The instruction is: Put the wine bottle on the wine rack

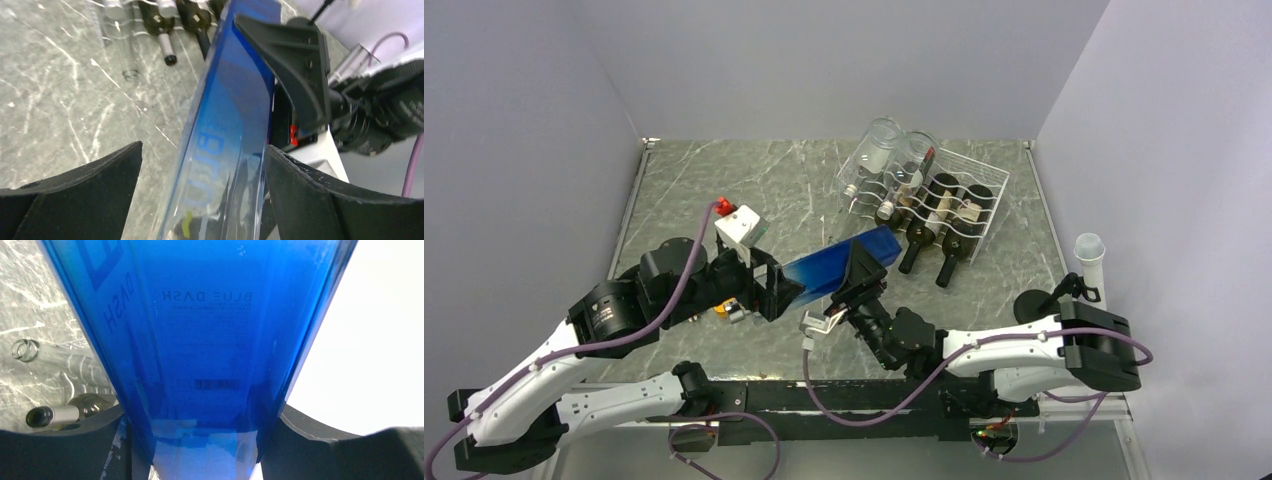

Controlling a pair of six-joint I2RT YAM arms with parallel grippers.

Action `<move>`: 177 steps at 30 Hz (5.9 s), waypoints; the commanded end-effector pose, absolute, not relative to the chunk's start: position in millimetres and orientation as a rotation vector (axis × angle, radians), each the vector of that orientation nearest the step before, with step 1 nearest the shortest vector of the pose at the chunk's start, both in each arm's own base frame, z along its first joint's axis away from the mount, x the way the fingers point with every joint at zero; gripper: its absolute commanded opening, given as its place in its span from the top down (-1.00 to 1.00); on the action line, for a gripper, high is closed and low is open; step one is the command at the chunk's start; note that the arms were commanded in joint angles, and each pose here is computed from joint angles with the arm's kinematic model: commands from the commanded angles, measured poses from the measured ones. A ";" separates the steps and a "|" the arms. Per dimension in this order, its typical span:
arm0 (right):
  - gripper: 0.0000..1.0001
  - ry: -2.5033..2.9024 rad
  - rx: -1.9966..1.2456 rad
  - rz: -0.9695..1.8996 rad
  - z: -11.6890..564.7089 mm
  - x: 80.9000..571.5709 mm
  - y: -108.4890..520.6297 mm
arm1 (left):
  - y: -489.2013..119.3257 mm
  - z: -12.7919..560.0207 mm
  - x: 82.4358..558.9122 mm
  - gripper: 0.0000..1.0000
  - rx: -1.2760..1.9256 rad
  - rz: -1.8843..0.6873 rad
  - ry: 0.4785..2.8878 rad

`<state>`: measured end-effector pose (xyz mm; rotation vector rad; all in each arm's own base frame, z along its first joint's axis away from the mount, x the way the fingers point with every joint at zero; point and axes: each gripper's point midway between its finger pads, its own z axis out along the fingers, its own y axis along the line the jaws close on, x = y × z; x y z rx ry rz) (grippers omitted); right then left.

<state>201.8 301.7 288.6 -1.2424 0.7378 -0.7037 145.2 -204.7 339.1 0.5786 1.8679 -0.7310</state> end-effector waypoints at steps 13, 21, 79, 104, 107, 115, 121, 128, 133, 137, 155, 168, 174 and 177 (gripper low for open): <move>1.00 0.904 -1.251 -0.429 318.7 176.3 277.0 | -238.3 270.8 121.4 -0.59 0.978 -0.743 2.025; 1.00 0.882 -1.235 -0.415 326.1 171.1 283.3 | -245.7 253.1 124.7 -0.47 1.010 -0.713 2.089; -1.00 1.197 -1.136 0.454 390.4 107.1 273.3 | -196.1 360.3 194.3 0.99 0.237 -0.580 1.826; -0.99 1.416 -0.706 1.026 447.3 76.6 236.0 | -278.5 352.2 197.7 0.99 0.361 -0.839 1.772; -0.99 1.435 -0.699 1.046 442.6 74.2 229.1 | -293.9 350.0 201.0 0.99 0.376 -0.871 1.759; -0.99 1.461 -0.698 1.111 436.1 65.8 222.7 | -334.8 362.5 218.3 0.99 0.393 -0.922 1.684; -0.96 1.459 -0.654 1.139 438.8 66.2 213.2 | -376.8 362.2 246.3 0.99 0.341 -0.936 1.650; -0.93 1.488 -0.544 1.157 428.4 73.6 198.3 | -432.1 365.6 278.0 0.99 0.288 -0.981 1.595; -0.93 1.507 -0.539 1.154 423.0 73.8 194.1 | -470.0 362.4 303.3 0.99 0.278 -0.963 1.600; -0.91 1.529 -0.539 1.148 414.2 73.9 196.6 | -489.9 358.6 316.8 0.99 0.201 -1.002 1.611; -0.89 1.567 -0.551 1.167 390.9 69.3 196.2 | -509.8 284.5 383.2 0.99 0.144 -0.825 1.766; -0.86 1.609 -0.577 1.172 377.9 65.1 204.5 | -504.4 267.2 411.7 0.98 0.122 -0.732 1.818; -0.86 1.610 -0.572 1.174 377.5 65.2 204.3 | -508.6 255.2 409.0 0.80 0.169 -0.729 1.860; -0.86 1.611 -0.569 1.170 377.3 66.1 204.6 | -508.9 248.7 407.1 0.65 0.178 -0.728 1.876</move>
